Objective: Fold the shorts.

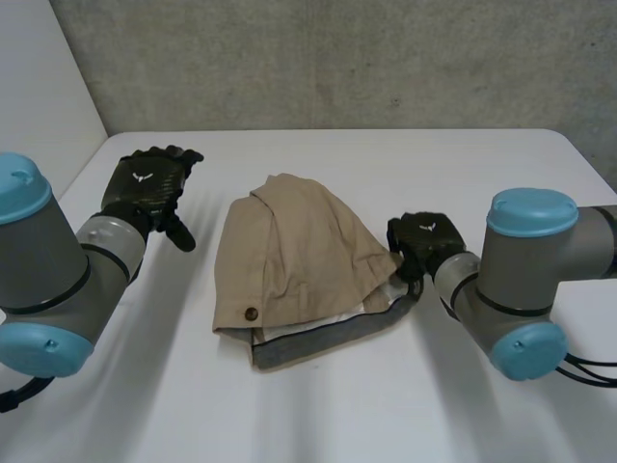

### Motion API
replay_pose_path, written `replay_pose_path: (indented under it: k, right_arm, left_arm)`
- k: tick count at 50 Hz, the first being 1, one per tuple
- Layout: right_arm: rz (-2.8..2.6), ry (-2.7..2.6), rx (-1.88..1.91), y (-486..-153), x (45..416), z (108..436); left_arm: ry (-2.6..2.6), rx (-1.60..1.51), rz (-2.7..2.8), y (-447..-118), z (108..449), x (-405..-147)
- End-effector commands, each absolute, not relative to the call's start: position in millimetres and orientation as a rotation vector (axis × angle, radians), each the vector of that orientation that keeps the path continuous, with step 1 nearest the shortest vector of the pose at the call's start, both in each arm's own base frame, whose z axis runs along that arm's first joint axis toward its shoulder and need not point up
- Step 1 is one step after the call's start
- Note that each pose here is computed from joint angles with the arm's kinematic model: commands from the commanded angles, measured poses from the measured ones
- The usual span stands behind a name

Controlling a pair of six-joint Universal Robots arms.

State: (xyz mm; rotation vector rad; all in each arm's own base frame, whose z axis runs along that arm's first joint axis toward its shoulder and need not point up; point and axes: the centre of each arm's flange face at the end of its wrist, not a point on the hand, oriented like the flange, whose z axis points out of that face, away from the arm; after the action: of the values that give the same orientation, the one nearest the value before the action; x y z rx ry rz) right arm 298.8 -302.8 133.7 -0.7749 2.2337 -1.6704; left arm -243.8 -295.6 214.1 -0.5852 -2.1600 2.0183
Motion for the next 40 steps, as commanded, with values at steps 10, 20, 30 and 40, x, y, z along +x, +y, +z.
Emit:
replay_pose_path:
  k: [10,20,30,40]
  right_arm:
    - [-2.414,2.266,-0.669,-428.5,239.3,173.4]
    - [-2.257,2.379,-0.736,-384.8,229.9,200.4]
    - [-2.144,2.328,-0.814,-315.4,227.4,221.2]
    - [-1.680,2.341,-0.658,-249.1,243.6,198.0]
  left_arm:
    - [-2.185,-0.612,1.971,-284.4,201.4,-245.8]
    - [-2.161,-0.636,1.973,-284.8,192.2,-254.5]
    - [-2.131,-0.678,1.948,-288.1,182.6,-272.5]
    - [-2.053,-0.768,1.871,-286.1,166.7,-323.8]
